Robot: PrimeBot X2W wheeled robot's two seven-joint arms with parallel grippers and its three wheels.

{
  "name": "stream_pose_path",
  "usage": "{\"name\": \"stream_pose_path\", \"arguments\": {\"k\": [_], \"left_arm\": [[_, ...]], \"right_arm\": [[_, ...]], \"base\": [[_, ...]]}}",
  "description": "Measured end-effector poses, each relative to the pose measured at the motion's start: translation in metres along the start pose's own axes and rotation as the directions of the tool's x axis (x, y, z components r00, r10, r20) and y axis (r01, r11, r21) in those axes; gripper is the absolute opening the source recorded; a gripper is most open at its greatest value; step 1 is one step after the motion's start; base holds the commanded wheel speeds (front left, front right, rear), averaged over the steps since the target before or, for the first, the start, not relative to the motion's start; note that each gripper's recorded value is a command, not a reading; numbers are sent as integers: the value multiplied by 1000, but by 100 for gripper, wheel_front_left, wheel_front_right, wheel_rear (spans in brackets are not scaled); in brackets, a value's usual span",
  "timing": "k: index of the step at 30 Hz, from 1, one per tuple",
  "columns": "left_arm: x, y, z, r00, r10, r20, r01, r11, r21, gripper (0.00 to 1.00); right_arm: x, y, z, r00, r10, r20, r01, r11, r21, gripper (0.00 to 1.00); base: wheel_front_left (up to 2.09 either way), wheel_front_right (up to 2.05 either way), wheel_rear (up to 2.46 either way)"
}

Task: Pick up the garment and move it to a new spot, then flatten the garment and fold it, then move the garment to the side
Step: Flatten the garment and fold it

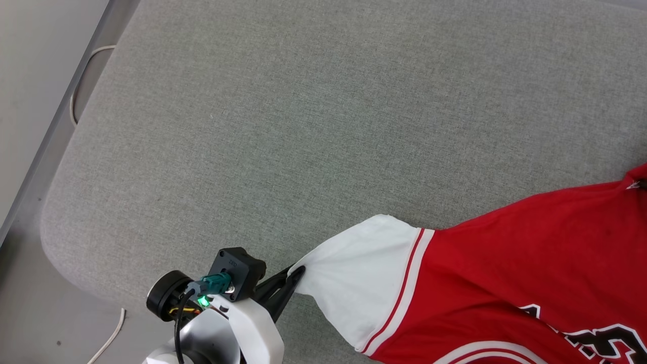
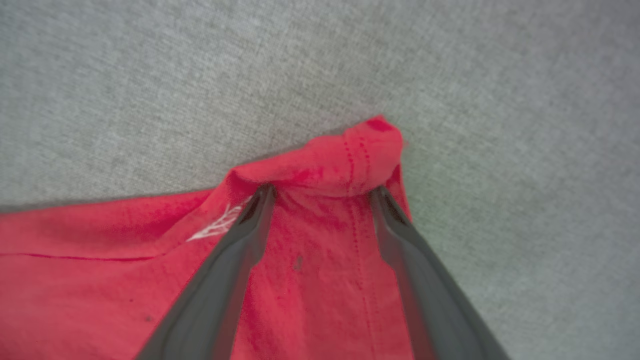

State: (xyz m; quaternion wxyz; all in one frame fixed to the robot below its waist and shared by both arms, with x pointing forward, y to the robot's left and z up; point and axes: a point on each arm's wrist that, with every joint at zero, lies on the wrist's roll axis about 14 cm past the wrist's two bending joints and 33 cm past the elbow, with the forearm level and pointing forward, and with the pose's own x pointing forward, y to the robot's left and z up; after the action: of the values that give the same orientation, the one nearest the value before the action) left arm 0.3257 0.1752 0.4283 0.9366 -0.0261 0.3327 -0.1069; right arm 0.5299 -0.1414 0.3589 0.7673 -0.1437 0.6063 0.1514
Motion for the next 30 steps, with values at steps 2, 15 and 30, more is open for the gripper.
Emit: {"name": "stream_pose_path", "arguments": {"k": [2, 15, 30], "left_arm": [[0, 0, 0, 1000, 0, 0, 0, 1000, 0, 0], [-10, 10, 19, 995, 36, 91, -39, 999, 30, 0], [-57, 34, 113, 888, 116, 445, -192, 973, 130, 0]], "right_arm": [[1, 0, -1, 1000, 2, -1, -2, 1000, 2, 0], [-33, -2, 14, 975, -2, 221, -7, 999, 36, 0], [-175, -29, 31, 732, -96, 674, 62, 995, 74, 0]], "base": [[0, 0, 0], [0, 0, 0], [0, 0, 0]]}}
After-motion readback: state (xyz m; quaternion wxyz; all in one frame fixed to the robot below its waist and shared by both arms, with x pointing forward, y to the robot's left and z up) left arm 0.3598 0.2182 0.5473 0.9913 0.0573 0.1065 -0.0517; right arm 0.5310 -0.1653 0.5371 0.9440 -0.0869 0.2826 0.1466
